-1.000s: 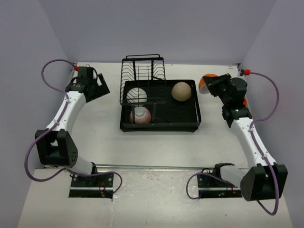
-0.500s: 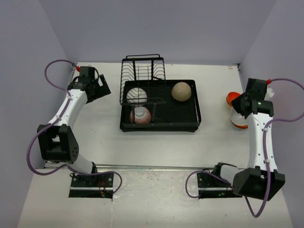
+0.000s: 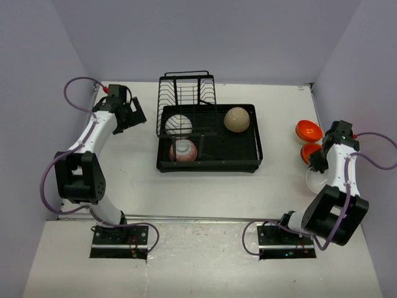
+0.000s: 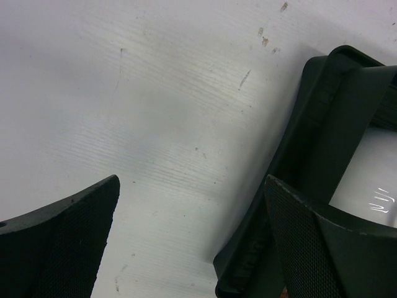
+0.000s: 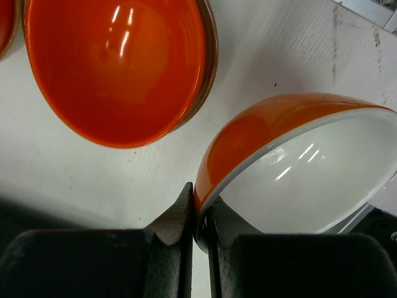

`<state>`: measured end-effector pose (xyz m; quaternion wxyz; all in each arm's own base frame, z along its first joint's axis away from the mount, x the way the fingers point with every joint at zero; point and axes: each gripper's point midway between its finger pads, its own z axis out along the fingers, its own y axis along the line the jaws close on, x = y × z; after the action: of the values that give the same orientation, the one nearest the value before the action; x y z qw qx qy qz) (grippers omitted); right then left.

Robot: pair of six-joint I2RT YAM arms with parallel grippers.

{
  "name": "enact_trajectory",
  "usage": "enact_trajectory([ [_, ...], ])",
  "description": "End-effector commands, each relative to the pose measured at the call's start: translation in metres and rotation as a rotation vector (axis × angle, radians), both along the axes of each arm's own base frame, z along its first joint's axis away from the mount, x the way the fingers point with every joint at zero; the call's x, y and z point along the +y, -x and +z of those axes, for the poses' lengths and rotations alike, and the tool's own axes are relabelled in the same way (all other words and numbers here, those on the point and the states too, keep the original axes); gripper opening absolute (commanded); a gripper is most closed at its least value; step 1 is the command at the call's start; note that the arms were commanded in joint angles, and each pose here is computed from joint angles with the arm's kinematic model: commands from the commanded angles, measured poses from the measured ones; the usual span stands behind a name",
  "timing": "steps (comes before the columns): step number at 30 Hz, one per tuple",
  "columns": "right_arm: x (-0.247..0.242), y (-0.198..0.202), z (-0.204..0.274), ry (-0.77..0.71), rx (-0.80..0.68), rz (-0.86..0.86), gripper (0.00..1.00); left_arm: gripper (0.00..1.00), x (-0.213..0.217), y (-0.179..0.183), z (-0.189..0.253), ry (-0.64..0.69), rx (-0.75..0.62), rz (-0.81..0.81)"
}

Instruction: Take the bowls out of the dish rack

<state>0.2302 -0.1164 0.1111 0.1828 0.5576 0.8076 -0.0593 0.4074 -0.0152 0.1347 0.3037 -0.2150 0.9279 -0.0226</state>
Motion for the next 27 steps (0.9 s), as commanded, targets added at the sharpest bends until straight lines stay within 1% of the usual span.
enact_trajectory([
  [1, -0.020, -0.010, -0.001, 0.056, -0.022, 0.005, 0.00, 0.98, 0.003, -0.012, 0.012, 0.002, -0.026, 0.014],
  [6, -0.027, -0.010, -0.031, 0.024, 0.062, 0.001, 0.00, 0.98, 0.004, -0.016, 0.011, -0.003, -0.024, 0.014],
  [12, -0.034, -0.006, -0.056, 0.030, 0.131, 0.009, 0.00, 0.98, 0.004, -0.016, 0.013, -0.009, -0.019, 0.008],
  [18, -0.033, -0.009, -0.068, 0.008, 0.145, 0.011, 0.01, 0.98, 0.002, -0.016, 0.013, -0.001, -0.020, 0.001],
  [19, -0.033, -0.010, -0.066, 0.011, 0.141, 0.012, 0.04, 0.98, 0.002, -0.017, 0.014, 0.003, -0.021, -0.002],
  [20, -0.033, -0.011, -0.064, 0.010, 0.132, 0.015, 0.10, 0.98, 0.001, -0.017, 0.014, 0.008, -0.024, -0.005],
  [22, -0.033, -0.013, -0.057, 0.018, 0.110, 0.015, 0.15, 0.98, -0.004, -0.017, 0.016, 0.028, -0.028, -0.018],
  [23, -0.032, -0.015, -0.054, 0.016, 0.094, 0.015, 0.23, 0.98, -0.005, -0.017, 0.015, 0.034, -0.026, -0.022],
  [24, -0.032, -0.015, -0.051, 0.019, 0.088, 0.018, 0.28, 0.98, -0.006, -0.018, 0.015, 0.041, -0.028, -0.025],
  [26, -0.030, -0.017, -0.037, 0.029, 0.042, 0.022, 0.31, 0.98, -0.009, -0.018, 0.017, 0.055, -0.032, -0.035],
  [27, -0.028, -0.016, -0.032, 0.030, 0.030, 0.023, 0.36, 0.98, -0.010, -0.019, 0.018, 0.061, -0.033, -0.038],
])
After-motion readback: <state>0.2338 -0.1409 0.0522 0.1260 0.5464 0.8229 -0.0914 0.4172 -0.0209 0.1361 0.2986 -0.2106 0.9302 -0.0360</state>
